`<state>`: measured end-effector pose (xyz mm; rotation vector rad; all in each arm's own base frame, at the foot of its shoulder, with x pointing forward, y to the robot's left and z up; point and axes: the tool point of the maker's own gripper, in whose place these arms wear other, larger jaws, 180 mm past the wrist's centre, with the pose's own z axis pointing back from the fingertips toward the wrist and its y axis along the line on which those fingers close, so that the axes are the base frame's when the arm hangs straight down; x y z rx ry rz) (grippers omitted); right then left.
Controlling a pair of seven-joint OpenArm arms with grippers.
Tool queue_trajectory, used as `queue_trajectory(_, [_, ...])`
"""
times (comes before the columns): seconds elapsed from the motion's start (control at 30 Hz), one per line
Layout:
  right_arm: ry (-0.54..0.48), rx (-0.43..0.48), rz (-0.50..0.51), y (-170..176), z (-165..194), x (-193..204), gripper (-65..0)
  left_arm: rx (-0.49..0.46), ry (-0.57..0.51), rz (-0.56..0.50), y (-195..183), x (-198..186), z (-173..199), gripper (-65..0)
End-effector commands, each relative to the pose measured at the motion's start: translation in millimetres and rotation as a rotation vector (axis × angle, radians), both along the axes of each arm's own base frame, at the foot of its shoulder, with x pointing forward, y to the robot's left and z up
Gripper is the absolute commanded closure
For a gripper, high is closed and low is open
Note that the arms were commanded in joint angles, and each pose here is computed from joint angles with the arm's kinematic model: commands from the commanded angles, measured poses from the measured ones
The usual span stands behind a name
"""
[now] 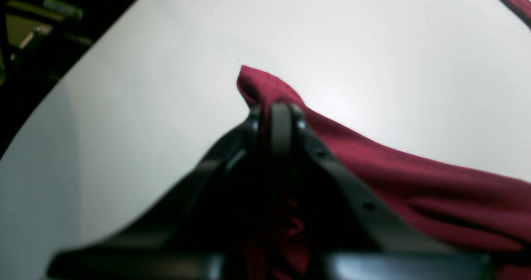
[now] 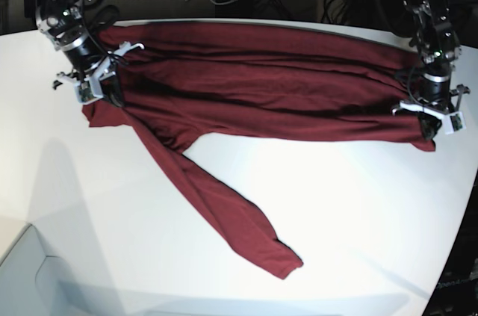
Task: Layout the t-shirt on the table in an organized manner, then fold the t-shirt properly
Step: 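Fold both side edges inward toward the shirt's middle with both grippers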
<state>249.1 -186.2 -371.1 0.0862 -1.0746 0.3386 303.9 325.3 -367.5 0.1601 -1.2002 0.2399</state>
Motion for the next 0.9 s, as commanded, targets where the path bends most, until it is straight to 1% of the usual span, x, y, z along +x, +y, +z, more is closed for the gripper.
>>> queue_trajectory(0.0, [-0.053, 0.008, -0.005, -3, 14, 5, 0.0, 0.02, -0.069, 0.0, 6, 7, 21, -0.1])
queue_trajectory(0.07, [-0.04, 0.001, -0.016, -9, 11, 0, 0.0, 0.001, -0.071, 0.009, 8, 1, 21, -0.1])
queue_trajectory(0.13, [-0.038, -0.003, -0.022, -11, 11, -2, 0.0, 0.004, -0.076, 0.017, 16, -3, 25, -0.1])
queue_trajectory(0.33, [-0.001, -0.005, -0.01, -7, 4, -19, 0.0, 0.004, -0.065, 0.029, 23, -6, 22, -0.1])
queue_trajectory(0.47, [0.013, 0.026, 0.028, 17, 2, -29, 0.0, 0.001, -0.058, 0.033, 24, -7, 19, -0.1])
queue_trajectory(0.63, [0.025, 0.051, 0.037, 29, -1, -36, 0.0, -0.013, -0.024, 0.042, 26, -11, 5, -0.1])
queue_trajectory(0.87, [0.044, 0.047, 0.035, 28, -6, -40, 0.0, -0.034, 0.028, 0.069, 32, -21, -16, -0.1])
